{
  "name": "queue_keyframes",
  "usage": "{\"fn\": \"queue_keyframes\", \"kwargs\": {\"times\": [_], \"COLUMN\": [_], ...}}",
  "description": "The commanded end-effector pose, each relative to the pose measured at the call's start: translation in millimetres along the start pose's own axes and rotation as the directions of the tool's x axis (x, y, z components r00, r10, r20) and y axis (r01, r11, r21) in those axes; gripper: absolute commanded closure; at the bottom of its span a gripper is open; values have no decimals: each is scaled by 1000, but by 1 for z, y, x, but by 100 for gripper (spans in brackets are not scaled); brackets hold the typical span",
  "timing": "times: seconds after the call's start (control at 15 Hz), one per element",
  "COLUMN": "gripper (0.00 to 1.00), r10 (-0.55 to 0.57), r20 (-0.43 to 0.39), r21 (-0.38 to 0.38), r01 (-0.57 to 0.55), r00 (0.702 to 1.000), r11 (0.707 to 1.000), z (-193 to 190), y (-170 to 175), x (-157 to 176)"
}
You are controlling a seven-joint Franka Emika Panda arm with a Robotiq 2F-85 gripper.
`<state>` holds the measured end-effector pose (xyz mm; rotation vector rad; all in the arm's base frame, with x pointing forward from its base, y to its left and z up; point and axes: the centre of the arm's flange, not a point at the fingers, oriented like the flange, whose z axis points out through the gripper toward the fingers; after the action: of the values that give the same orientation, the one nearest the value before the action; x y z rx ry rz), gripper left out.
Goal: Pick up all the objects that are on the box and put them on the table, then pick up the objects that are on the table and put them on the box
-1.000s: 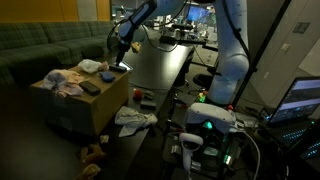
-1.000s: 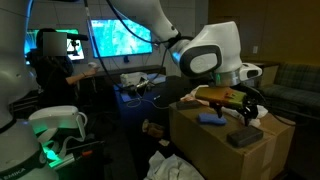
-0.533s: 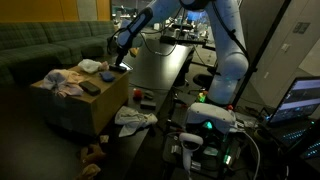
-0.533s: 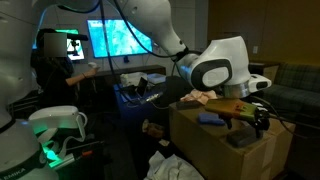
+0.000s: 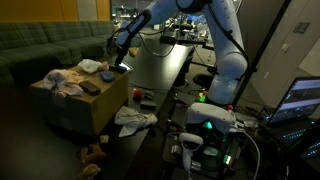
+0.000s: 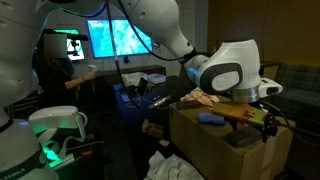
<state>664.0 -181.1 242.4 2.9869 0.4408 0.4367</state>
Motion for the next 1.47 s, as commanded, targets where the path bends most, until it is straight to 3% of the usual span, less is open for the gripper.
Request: {"fn": "queue_keyframes", "kwargs": {"times": [0.0, 0.4, 0.47, 0.6, 0.8, 0.93, 1.4], "gripper": [0, 0, 22, 32, 58, 69, 69], "r10": [17, 30, 29, 19, 6, 0, 0], "r20": [13, 69, 72, 75, 59, 48, 9], "r21": [44, 101, 105, 106, 100, 95, 62], "r01": [-18, -37, -37, -27, -12, -5, -1], "r00": [1000, 997, 997, 997, 998, 999, 1000], "r11": [999, 994, 994, 994, 995, 996, 998], "z": [12, 23, 20, 13, -4, -13, -52], "y": [19, 29, 29, 26, 25, 24, 28], "x": [11, 4, 5, 5, 7, 6, 1]}}
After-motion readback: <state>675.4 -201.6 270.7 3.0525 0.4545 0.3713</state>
